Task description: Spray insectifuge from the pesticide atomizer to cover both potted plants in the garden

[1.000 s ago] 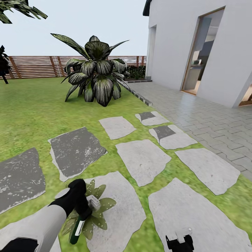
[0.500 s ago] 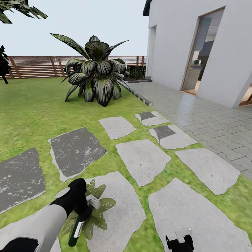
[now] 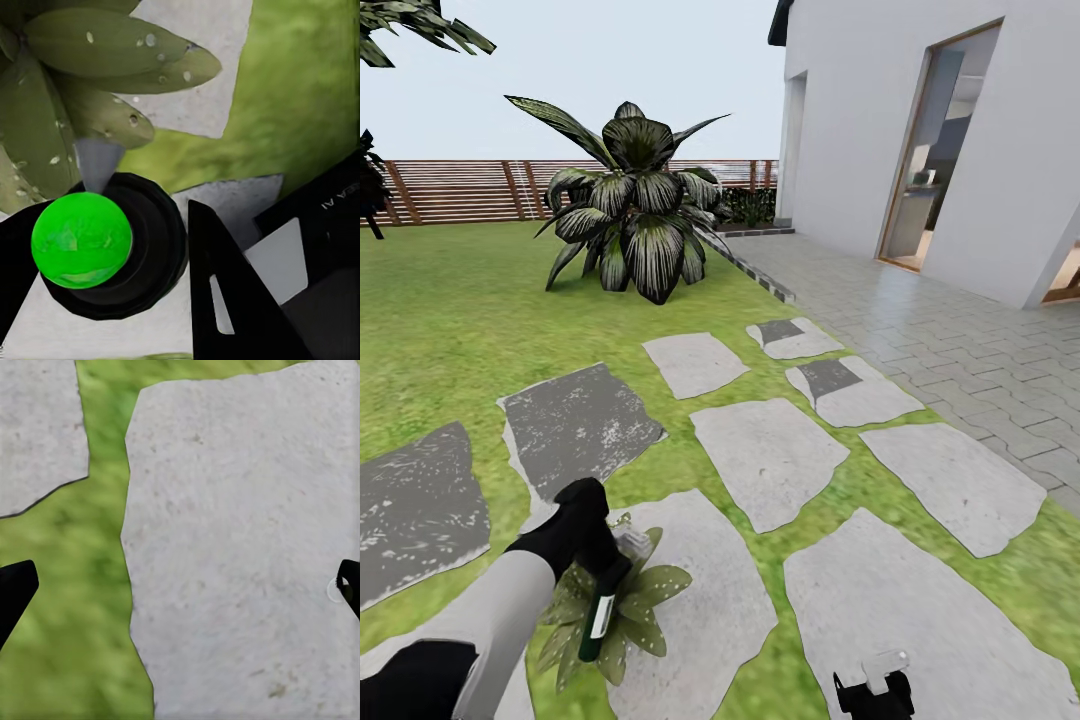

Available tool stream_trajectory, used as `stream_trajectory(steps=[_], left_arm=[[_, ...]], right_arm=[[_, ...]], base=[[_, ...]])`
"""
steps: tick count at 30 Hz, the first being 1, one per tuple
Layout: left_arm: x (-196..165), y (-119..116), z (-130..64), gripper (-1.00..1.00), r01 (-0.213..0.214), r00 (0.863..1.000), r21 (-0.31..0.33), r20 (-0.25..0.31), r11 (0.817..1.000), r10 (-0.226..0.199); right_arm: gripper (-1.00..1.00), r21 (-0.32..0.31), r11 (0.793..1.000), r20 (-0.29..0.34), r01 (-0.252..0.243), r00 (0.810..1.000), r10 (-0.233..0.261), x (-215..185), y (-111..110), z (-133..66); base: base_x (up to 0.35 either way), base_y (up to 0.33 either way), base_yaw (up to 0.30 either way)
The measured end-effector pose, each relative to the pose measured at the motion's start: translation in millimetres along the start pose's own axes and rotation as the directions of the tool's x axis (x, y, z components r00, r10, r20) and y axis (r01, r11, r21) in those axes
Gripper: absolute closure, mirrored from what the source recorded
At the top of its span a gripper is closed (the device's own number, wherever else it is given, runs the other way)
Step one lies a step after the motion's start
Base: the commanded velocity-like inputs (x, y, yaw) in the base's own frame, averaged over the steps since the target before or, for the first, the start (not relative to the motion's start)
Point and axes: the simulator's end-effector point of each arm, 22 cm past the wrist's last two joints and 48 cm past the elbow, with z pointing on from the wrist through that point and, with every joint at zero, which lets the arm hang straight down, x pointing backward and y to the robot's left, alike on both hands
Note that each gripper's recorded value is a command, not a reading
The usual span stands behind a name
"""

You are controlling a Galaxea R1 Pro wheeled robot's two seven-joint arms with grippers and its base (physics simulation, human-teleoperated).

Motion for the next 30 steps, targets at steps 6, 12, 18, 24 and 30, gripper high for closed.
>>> stream_trajectory(steps=[6,12,18,24,30], left_arm=[[27.6,16.1,-11.2,1.00,-0.080,0.991,-0.009,-0.112,0.997,0.079],[32.1,21.9,-9.3,1.00,-0.109,0.987,-0.020,-0.121,0.994,0.106],[33.6,28.5,-12.2,1.00,-0.116,0.984,-0.052,-0.139,0.992,0.108],[38.2,35.9,-13.2,1.00,-0.121,0.981,-0.080,-0.161,0.989,0.107],[38.5,32.2,-10.4,1.00,-0.128,0.979,-0.076,-0.169,0.989,0.114]], right_arm=[[-1.00,0.000,1.000,0.000,0.001,1.000,-0.001,0.0,0.1,0.0],[-1.00,0.000,1.000,-0.001,0.000,1.000,0.000,0.4,0.1,0.2],[-1.00,-0.001,1.000,-0.001,0.000,1.000,0.000,0.3,0.2,-0.1],[-1.00,0.000,1.000,0.000,0.001,1.000,-0.001,0.1,0.1,0.0],[-1.00,0.001,1.000,0.000,0.001,1.000,-0.001,0.2,-0.6,0.0]], base=[[0.000,0.000,0.000],[-0.255,0.044,0.000],[-0.045,0.223,-0.059],[-0.002,0.070,-0.190],[0.000,0.002,-0.013]])
